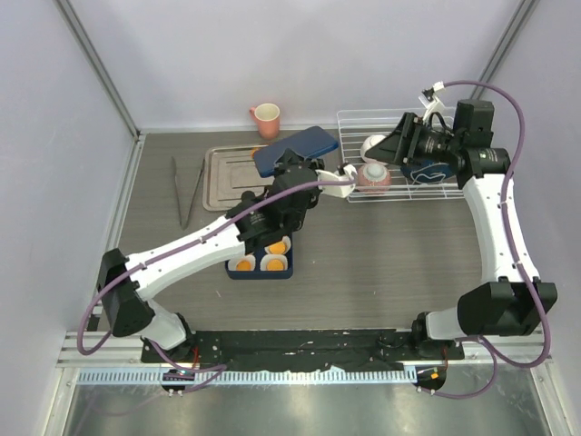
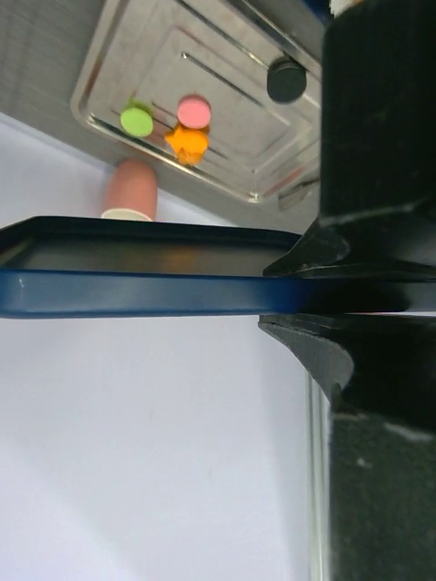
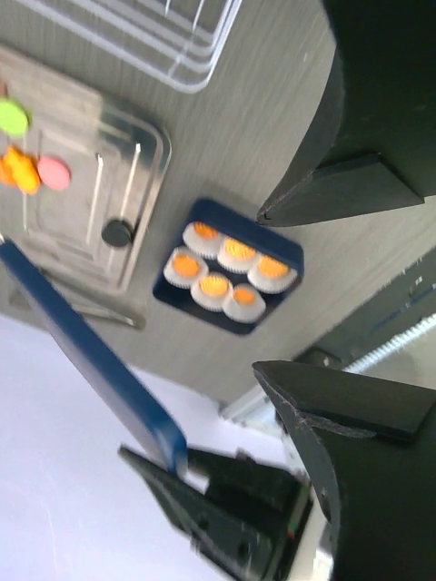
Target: Pack the cookies
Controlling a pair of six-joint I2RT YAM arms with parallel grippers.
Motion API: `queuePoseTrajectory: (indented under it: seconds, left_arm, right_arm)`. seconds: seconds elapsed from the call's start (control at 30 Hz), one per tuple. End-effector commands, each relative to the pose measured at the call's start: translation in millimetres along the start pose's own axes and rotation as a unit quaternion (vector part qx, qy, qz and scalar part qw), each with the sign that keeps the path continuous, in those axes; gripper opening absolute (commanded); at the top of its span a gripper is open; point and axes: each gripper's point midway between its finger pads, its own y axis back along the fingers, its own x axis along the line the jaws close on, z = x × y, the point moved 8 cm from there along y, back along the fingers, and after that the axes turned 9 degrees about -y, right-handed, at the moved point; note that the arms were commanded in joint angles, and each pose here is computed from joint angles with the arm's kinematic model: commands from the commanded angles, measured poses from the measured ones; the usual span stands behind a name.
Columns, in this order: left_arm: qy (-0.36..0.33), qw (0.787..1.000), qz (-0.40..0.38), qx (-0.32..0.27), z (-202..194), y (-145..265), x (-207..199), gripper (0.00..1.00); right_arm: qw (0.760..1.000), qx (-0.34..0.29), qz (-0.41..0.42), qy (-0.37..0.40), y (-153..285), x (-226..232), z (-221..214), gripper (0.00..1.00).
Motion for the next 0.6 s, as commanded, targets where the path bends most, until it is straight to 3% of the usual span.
queuePoseTrajectory:
  seconds: [0.0,0.2,0.27,0.57]
  left_arm:
    - [-0.011,0.989,0.147,-0.012,0,16,40,0.0]
    - [-0.057,0.982,0.178,-0.034,3,13,22,0.0]
    - [-0.101,0.976,0.187,-0.039,3,13,12,0.0]
    - [-0.142,0.961,0.229,-0.061,4,14,-9,0.0]
  right_arm:
    - [0.994,0.036,0.099,-0.032,-5,17,6,0.66]
    - [0.992,0.046,0.111,-0.048,-11,18,17,0.66]
    - [0.991,0.052,0.111,-0.058,-16,14,18,0.66]
    - [0.988,0.057,0.129,-0.069,-27,6,26,0.66]
